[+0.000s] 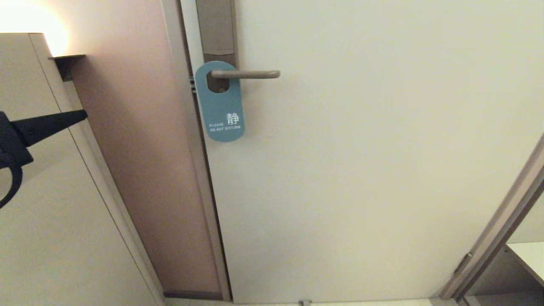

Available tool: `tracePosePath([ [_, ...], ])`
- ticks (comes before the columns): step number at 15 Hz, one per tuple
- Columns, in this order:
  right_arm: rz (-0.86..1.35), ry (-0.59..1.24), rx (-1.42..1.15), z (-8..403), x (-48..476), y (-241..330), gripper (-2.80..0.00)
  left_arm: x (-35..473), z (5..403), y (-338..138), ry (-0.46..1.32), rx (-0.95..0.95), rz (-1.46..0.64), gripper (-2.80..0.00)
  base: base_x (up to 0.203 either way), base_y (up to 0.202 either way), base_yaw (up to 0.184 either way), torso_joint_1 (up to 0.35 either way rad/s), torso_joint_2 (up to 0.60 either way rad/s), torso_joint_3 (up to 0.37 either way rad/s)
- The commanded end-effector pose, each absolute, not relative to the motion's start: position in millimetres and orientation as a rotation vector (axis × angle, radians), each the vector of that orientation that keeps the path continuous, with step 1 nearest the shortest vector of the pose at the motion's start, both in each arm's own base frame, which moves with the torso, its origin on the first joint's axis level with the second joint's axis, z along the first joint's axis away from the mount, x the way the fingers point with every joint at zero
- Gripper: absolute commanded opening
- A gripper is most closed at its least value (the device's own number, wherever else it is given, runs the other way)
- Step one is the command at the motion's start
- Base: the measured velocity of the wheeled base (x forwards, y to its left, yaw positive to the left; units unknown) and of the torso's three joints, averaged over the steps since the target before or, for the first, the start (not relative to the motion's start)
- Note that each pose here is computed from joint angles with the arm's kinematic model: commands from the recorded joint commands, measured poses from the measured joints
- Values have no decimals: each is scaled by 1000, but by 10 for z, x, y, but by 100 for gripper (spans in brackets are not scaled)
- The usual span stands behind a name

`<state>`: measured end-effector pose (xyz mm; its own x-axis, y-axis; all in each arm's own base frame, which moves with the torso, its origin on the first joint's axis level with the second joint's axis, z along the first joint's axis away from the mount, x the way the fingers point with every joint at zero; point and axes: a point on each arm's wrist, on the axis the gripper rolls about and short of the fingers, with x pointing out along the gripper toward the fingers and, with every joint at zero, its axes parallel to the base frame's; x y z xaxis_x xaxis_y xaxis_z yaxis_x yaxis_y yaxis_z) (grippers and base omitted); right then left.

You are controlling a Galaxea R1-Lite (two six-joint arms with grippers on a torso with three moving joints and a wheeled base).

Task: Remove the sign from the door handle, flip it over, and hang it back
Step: Take down the sign

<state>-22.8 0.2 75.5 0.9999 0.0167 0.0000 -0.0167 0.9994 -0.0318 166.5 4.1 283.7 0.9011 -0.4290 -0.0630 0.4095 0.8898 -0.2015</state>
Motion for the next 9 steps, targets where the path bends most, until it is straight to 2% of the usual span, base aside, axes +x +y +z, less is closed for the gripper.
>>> tracePosePath([
  [1, 18, 1, -32, 755, -227, 2, -280, 1881, 2733, 65, 171, -209, -463, -280, 0, 0, 0, 0, 0, 0],
  [9, 17, 1, -32, 755, -227, 2, -280, 2490, 2410, 42, 231, -232, -585, -280, 0, 0, 0, 0, 0, 0],
])
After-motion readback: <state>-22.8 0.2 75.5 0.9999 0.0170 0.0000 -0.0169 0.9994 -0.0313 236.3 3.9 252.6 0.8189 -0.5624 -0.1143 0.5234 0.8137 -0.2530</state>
